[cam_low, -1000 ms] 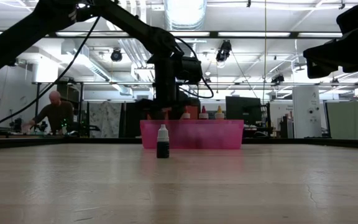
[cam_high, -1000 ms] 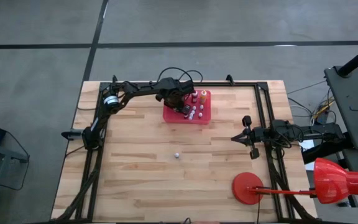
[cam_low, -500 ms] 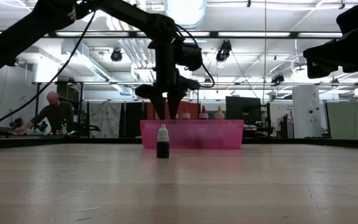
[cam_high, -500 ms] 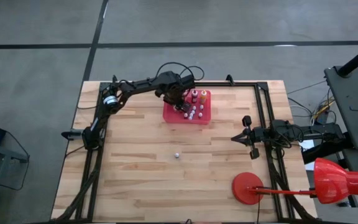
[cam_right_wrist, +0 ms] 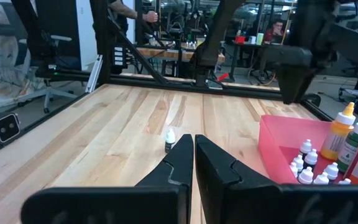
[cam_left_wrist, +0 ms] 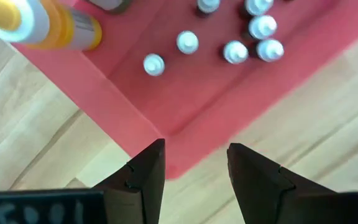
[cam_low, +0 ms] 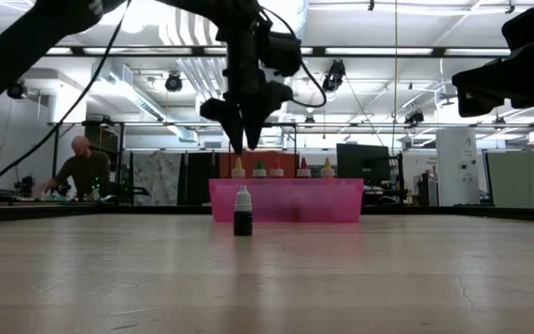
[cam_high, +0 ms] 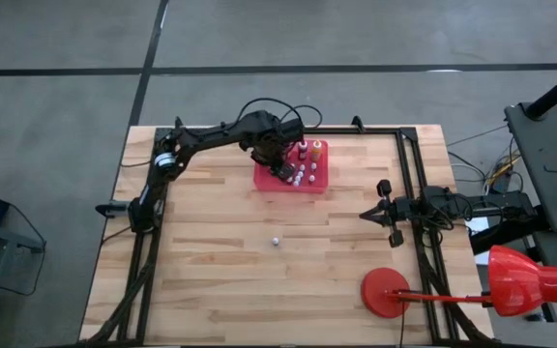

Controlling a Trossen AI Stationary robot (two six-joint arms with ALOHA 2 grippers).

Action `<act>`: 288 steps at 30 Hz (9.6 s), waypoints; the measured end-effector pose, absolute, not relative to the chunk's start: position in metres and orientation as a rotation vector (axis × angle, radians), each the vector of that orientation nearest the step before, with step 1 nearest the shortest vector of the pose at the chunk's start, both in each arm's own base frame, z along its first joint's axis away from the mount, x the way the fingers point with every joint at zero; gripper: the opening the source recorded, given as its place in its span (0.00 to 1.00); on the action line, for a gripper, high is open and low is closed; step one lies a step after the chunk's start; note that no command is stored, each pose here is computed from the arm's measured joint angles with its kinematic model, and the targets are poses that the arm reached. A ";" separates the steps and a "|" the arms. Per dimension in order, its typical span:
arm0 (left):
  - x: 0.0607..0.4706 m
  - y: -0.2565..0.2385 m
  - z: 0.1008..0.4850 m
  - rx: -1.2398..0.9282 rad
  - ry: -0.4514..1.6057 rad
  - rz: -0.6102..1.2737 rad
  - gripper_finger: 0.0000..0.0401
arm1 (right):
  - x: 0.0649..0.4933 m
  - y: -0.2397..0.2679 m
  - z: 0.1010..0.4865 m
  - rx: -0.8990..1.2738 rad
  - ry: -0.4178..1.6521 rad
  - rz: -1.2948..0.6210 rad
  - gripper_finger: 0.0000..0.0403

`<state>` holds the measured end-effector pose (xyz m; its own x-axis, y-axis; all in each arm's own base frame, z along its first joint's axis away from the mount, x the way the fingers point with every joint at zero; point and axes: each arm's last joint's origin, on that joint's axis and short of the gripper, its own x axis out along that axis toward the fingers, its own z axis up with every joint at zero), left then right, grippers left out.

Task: Pick & Place food coloring
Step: Put the small black food coloring bottle into the pink bin

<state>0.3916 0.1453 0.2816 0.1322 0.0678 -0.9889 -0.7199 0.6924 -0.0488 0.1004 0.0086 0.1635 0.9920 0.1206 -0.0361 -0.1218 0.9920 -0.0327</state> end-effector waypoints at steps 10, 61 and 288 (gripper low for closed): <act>0.392 0.119 0.298 -0.532 1.308 0.542 0.36 | 0.100 0.009 0.164 -0.037 0.034 0.121 0.02; 0.409 -0.053 0.296 -0.214 1.355 0.083 0.36 | 0.100 0.009 0.163 -0.037 0.035 0.123 0.02; 0.400 0.141 0.194 -0.818 1.118 0.890 0.25 | 0.100 0.009 0.164 -0.035 0.034 0.122 0.02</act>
